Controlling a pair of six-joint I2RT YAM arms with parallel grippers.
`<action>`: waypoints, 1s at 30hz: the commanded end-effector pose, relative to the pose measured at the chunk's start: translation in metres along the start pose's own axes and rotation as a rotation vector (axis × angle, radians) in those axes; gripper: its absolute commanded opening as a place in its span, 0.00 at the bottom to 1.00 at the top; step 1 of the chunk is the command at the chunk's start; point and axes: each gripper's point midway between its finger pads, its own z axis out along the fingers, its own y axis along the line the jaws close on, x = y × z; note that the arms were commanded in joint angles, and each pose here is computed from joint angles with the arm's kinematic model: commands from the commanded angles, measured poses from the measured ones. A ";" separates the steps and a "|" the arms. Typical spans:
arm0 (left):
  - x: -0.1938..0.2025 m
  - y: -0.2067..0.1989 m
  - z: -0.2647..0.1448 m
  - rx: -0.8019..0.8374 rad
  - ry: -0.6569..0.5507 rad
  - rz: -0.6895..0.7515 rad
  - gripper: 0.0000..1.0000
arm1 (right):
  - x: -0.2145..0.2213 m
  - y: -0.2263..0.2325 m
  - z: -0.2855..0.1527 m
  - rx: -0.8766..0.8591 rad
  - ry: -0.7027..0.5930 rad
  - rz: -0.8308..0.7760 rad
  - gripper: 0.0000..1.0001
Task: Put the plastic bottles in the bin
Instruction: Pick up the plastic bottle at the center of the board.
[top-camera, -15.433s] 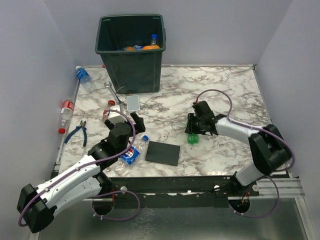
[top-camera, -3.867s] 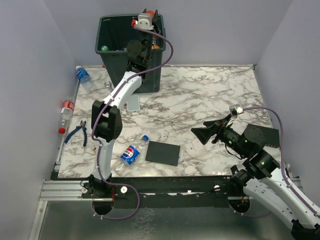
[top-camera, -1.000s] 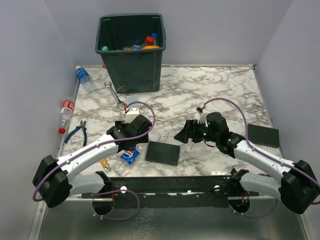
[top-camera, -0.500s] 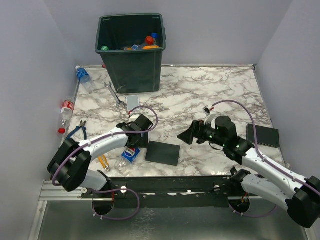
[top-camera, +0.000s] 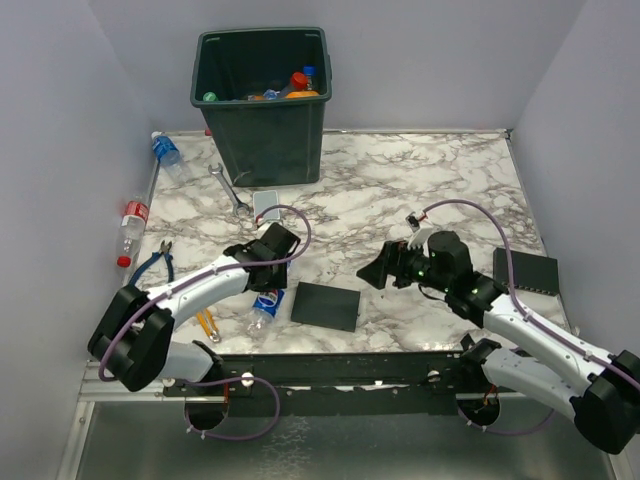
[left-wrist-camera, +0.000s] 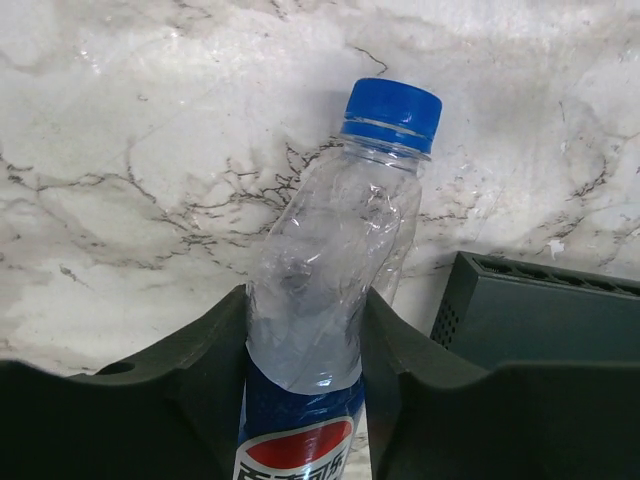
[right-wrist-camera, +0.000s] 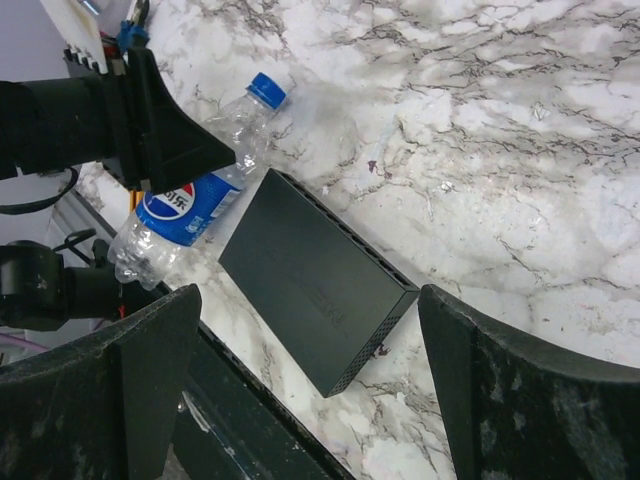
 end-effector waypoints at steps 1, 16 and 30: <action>-0.022 0.014 -0.026 -0.039 -0.092 -0.017 0.33 | -0.021 0.008 -0.003 0.012 -0.045 -0.039 0.93; -0.150 -0.054 -0.201 0.523 -0.601 -0.186 0.00 | -0.059 0.076 -0.026 -0.293 -0.184 -0.139 0.94; -0.203 -0.141 -0.287 1.216 -0.804 -0.431 0.00 | -0.106 0.130 -0.039 -0.528 -0.382 -0.118 1.00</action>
